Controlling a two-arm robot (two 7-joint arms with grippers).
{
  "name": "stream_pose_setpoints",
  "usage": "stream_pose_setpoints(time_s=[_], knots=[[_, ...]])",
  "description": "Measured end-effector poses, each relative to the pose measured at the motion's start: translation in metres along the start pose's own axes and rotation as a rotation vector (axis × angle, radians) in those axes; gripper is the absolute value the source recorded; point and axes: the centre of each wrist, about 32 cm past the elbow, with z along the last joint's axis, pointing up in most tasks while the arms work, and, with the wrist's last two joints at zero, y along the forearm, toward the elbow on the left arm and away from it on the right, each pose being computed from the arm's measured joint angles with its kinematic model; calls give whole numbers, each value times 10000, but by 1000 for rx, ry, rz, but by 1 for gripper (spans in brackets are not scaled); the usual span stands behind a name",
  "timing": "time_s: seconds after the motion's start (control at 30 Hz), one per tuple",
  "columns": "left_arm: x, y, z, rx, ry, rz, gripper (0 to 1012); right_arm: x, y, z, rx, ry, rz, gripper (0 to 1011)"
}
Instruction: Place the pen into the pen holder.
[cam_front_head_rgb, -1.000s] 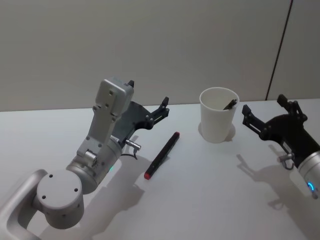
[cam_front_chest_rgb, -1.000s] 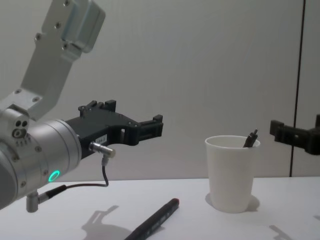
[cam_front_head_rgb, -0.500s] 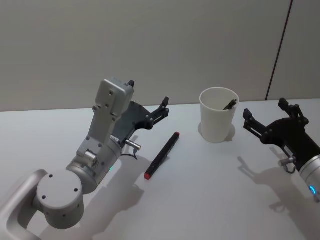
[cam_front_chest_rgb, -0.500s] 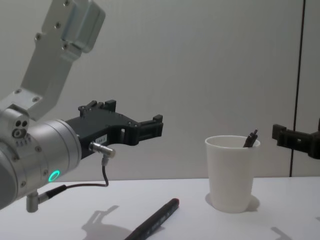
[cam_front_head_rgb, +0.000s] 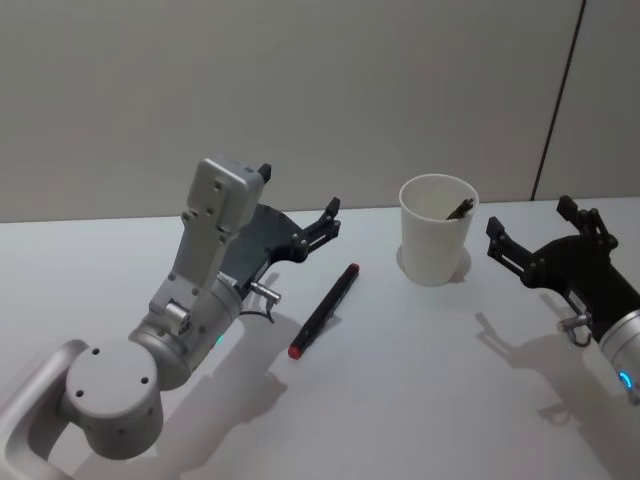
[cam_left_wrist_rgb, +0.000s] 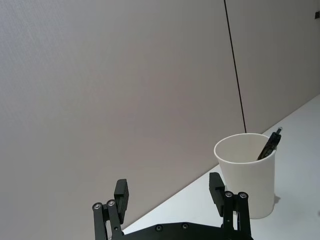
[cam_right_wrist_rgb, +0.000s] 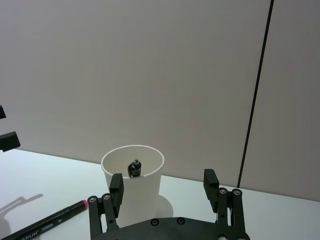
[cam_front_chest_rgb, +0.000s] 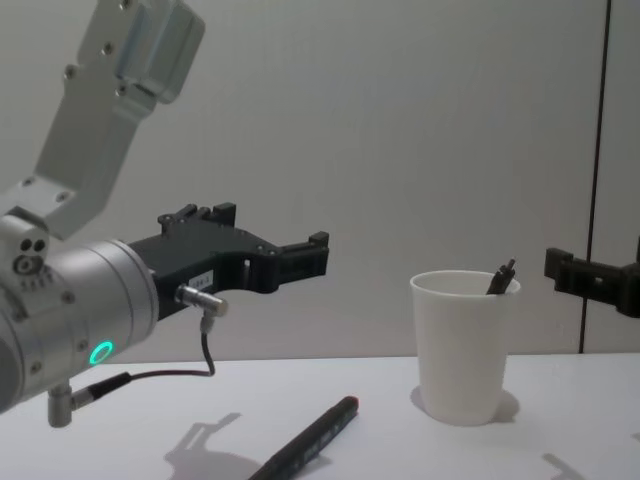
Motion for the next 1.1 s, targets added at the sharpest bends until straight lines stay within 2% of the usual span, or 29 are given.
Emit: stream_pose_setpoints(time_s=[0.33,0.53,0.7,0.73,1.03,1.1], knots=[[46,106,29,25,44,-43,1002,0,0,0,0,0,0,1001],[60,182,45,58,69,-68,1003,0,0,0,0,0,0,1001],[59,265,54,115,98,-98,1003,0,0,0,0,0,0,1001],[59,265,54,115,98,-98,1003,0,0,0,0,0,0,1001],[21,343,34,218,126,-151,1003,0,0,0,0,0,0,1001],[13,348,27,231,127,-157,1003,0,0,0,0,0,0,1002]])
